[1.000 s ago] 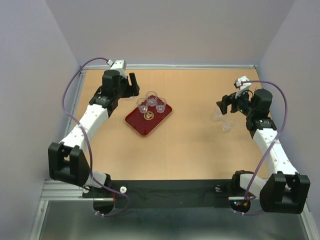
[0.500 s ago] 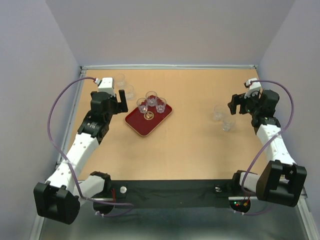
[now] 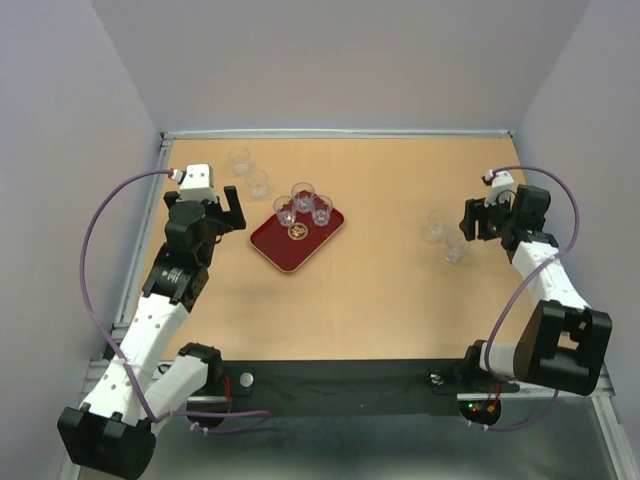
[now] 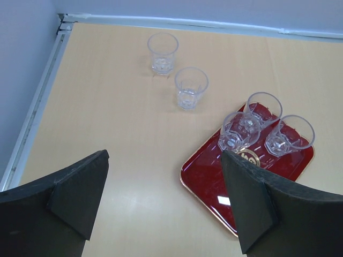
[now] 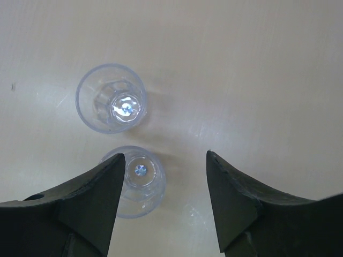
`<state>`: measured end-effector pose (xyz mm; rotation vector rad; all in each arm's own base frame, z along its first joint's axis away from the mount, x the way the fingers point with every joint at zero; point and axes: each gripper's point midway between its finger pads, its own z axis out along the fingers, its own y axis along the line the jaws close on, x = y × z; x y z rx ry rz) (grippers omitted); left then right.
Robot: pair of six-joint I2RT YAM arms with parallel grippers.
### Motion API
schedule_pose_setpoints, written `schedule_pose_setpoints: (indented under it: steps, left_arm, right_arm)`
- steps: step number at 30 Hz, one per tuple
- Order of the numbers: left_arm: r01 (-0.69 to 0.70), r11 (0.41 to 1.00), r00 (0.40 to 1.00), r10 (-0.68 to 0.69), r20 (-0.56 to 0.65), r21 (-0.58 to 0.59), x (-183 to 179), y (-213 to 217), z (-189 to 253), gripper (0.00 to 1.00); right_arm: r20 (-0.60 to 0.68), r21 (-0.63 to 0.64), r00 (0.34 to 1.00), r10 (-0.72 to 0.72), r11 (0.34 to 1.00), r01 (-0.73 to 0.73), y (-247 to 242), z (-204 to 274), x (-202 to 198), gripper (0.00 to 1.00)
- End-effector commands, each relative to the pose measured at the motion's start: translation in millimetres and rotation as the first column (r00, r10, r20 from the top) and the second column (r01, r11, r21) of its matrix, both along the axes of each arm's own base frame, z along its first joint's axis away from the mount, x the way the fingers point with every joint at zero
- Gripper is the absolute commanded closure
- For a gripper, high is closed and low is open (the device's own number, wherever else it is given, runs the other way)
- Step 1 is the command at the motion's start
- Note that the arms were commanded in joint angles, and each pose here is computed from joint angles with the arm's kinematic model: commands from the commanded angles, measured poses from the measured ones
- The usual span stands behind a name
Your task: Place the glasses into the tray
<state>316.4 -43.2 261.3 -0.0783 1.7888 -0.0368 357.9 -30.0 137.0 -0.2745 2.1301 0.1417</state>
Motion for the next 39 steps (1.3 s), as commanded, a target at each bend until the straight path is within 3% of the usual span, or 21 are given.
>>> schedule_pose_setpoints:
  steps: [1, 16, 23, 27, 34, 39]
  left_arm:
    - [-0.015, 1.0, 0.998, 0.015, 0.057, 0.002, 1.3, 4.0, 13.8, 0.03]
    - [-0.012, 1.0, 0.998, 0.012, 0.059, 0.003, 1.2, 3.8, 13.9, 0.03]
    - [-0.007, 1.0, 0.998, 0.007, 0.058, 0.001, 1.2, 2.7, 13.9, 0.03]
    - [-0.007, 1.0, 0.998, 0.007, 0.061, 0.0, 0.7, 2.8, 14.8, 0.03]
    - [-0.004, 1.0, 0.998, 0.004, 0.064, -0.002, 0.3, 2.4, 15.3, 0.03]
    - [-0.01, 1.0, 0.997, 0.01, 0.072, -0.001, -0.9, 3.9, 17.6, 0.03]
  right_arm:
    - [-0.02, -0.012, 1.0, 0.015, 1.0, -0.015, -2.7, -0.5, -0.6, 0.34]
    - [-0.154, 0.041, 0.986, 0.057, 0.998, -0.051, 3.8, -29.9, -6.2, 0.58]
    - [-0.176, 0.049, 0.982, 0.06, 0.997, -0.052, 4.2, -35.5, -6.8, 0.8]
    - [-0.183, 0.045, 0.981, 0.058, 0.998, -0.05, 3.2, -36.2, -6.5, 0.87]
    - [-0.124, 0.079, 0.983, 0.135, 0.989, -0.126, 17.6, -17.4, -8.9, 0.99]
    - [-0.043, 0.136, 0.962, 0.269, 0.956, -0.261, 44.7, 5.0, -17.3, 1.0]
